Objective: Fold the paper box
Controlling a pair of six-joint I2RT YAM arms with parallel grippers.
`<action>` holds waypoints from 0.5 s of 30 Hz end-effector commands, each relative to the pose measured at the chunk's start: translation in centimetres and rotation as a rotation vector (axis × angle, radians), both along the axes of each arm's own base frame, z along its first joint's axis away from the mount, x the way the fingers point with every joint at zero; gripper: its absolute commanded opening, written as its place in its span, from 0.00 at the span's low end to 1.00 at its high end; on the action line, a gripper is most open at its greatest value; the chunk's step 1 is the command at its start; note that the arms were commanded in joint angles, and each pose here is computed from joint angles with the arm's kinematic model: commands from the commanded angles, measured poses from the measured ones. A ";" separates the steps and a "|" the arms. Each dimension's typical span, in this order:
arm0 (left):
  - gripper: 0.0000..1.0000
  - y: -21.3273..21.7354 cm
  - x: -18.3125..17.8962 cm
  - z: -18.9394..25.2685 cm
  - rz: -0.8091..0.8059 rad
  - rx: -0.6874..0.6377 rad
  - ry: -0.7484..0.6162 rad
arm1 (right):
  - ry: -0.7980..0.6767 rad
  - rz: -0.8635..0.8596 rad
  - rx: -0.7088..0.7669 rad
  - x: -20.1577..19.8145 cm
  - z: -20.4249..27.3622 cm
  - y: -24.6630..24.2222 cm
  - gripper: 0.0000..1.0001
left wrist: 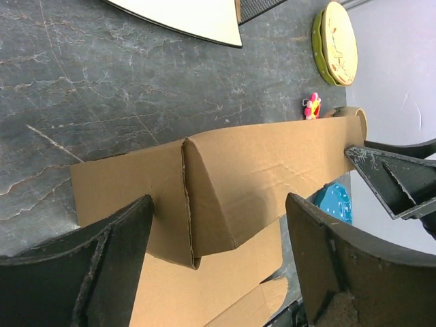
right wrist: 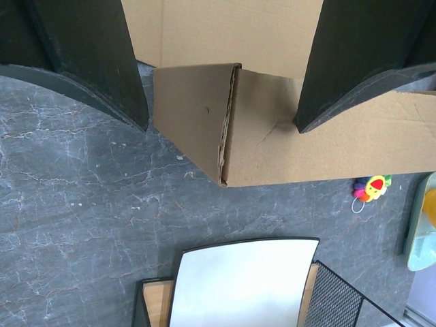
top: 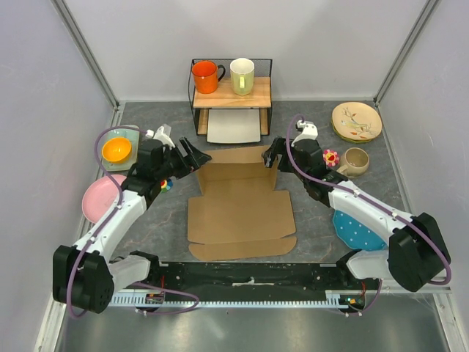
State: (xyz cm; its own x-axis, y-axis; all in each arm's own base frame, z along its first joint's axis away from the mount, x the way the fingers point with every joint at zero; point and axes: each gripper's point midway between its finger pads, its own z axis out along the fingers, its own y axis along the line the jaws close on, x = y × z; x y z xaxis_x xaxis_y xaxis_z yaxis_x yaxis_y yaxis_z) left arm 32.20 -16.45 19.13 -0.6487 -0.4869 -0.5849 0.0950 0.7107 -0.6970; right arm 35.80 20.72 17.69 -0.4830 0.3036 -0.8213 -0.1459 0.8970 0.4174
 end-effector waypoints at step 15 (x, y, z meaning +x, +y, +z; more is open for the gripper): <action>0.49 1.4 -1.0 -6.4 0.008 -0.046 0.121 | 0.179 0.012 -0.176 -3.8 -7.5 -2.8 0.95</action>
State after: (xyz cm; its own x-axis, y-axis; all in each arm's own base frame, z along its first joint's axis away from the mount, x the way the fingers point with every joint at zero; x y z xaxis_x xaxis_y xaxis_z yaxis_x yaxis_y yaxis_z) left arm 32.75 -15.93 17.73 -0.6319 -0.5128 -0.5812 0.1337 0.6665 -0.7334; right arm 35.01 20.81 16.93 -0.4901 0.2990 -0.8188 -0.1622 0.8916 0.4227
